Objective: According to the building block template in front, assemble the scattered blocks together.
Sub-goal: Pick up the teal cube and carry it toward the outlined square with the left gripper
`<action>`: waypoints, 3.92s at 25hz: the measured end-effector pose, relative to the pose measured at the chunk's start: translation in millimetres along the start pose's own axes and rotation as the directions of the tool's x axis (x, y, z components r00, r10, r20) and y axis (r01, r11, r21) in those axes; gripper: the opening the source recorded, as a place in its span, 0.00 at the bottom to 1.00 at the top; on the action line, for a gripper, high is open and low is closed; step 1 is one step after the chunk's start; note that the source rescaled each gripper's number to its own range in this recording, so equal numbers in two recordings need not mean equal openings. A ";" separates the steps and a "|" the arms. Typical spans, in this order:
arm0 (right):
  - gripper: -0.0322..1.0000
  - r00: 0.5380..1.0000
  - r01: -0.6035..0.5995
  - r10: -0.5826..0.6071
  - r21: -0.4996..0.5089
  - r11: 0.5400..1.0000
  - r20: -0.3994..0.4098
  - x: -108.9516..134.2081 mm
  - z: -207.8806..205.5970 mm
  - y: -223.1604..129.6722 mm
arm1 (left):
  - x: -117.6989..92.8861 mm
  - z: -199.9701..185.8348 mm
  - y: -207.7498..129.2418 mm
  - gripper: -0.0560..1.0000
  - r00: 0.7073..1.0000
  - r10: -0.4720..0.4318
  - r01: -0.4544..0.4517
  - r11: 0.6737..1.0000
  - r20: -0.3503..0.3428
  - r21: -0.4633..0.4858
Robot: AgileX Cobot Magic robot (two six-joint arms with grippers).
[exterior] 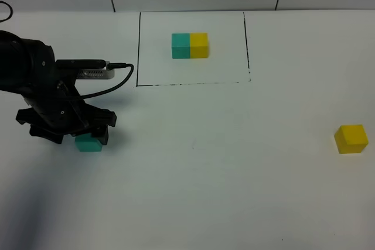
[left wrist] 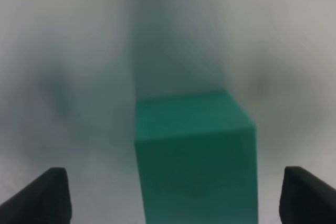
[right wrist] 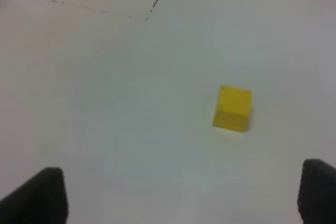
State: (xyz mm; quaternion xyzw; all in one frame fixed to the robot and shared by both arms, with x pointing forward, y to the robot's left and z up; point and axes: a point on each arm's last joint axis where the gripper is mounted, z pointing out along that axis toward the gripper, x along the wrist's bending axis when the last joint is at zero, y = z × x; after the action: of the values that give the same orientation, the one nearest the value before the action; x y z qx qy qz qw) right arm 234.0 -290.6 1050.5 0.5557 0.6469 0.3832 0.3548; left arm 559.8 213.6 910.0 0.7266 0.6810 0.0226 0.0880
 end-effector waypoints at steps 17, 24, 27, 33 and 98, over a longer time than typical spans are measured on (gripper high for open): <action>0.79 1.000 0.000 0.000 0.000 1.000 0.000 0.0 0.0 0.0 | 0.3 9.0 1.7 0.06 1.000 0.004 -0.004 1.000 -0.002 0.006; 0.79 1.000 0.000 0.000 0.000 1.000 0.000 0.0 0.0 0.0 | -13.9 -12.0 19.3 0.06 0.968 0.252 -0.252 0.967 0.015 0.035; 0.79 1.000 0.000 0.000 0.000 1.000 0.000 0.0 0.0 0.0 | -31.8 -23.7 30.0 0.06 0.916 0.401 -0.402 0.916 0.024 0.005; 0.79 1.000 0.000 0.000 0.000 1.000 0.000 0.0 0.0 0.0 | -74.4 -31.5 44.8 0.06 0.802 0.595 -0.596 0.803 0.049 0.005; 0.79 0.998 -0.030 0.029 -0.006 1.000 -0.048 4.4 -0.2 0.7 | -176.6 46.7 61.4 0.75 0.126 0.988 -0.992 0.128 0.093 -0.007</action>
State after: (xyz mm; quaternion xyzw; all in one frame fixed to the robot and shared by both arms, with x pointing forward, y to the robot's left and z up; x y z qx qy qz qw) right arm 233.5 -286.3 1051.0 0.5546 0.6458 0.4038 0.3351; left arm 614.9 30.1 889.2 0.9976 0.0286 0.0288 0.0558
